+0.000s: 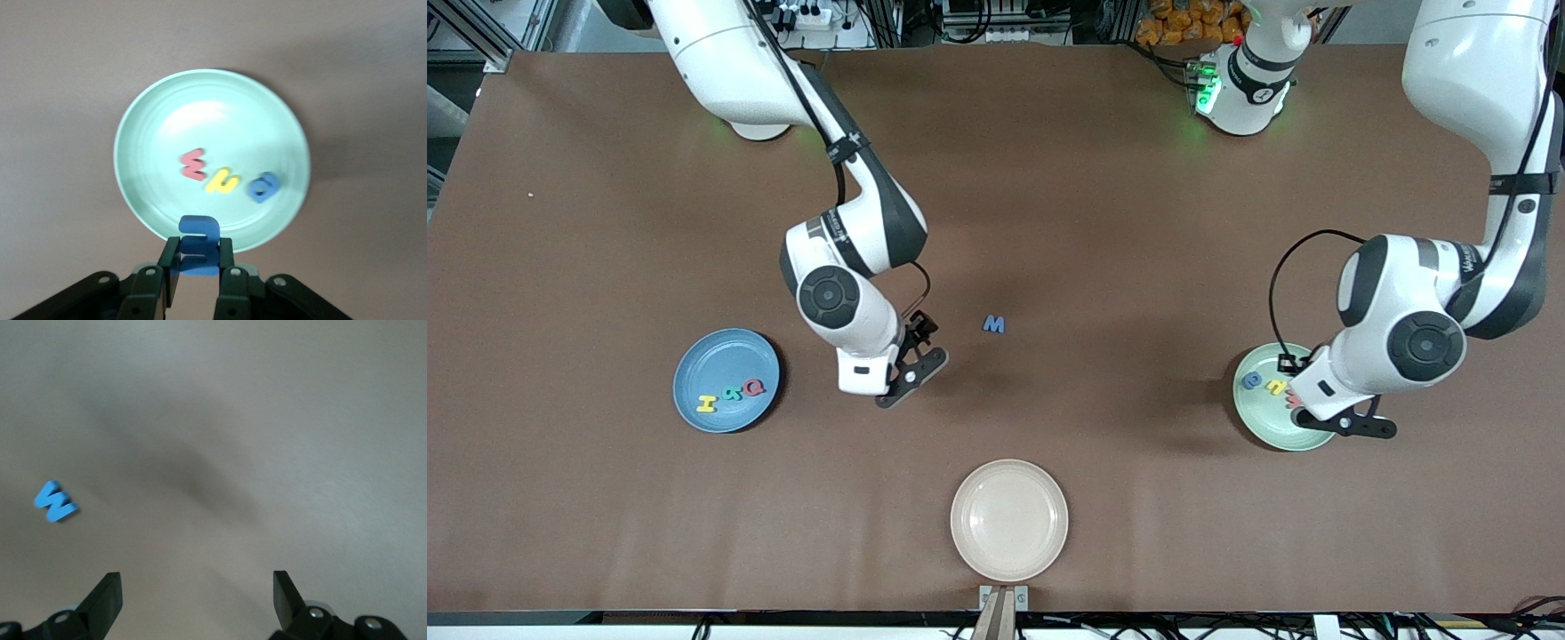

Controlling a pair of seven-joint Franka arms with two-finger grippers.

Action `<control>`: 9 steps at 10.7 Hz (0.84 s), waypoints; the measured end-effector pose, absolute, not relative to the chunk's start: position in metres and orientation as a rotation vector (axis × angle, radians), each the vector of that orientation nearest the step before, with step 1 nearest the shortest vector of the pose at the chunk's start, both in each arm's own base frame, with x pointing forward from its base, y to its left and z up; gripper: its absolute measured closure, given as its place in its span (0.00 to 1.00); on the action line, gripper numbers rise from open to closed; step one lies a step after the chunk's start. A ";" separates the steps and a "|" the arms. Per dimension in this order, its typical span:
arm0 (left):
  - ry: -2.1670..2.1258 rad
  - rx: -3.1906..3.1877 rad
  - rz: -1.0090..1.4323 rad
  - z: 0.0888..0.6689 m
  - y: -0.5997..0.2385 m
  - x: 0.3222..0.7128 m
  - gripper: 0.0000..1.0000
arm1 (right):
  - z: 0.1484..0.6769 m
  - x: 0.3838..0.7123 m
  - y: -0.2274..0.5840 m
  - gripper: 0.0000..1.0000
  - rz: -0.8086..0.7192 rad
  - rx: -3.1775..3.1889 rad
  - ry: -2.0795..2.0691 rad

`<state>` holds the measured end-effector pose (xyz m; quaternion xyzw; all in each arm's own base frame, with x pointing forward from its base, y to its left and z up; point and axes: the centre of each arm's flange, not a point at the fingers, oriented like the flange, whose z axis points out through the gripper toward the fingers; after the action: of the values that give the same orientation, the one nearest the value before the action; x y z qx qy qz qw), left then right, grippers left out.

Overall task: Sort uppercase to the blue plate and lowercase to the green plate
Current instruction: 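Release the m onto the green plate while the right gripper lowers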

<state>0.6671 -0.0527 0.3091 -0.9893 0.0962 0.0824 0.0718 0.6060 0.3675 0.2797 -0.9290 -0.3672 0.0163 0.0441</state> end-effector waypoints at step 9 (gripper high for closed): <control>0.358 -2.971 0.066 0.373 -0.054 0.686 0.00 | 0.210 0.535 0.476 0.00 -0.079 -2.661 -1.685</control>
<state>0.6855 -0.0542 0.3732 -0.9898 0.1192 0.0220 0.0742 0.5350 0.4757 0.2101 -0.8446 -0.5348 -0.0249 -0.0044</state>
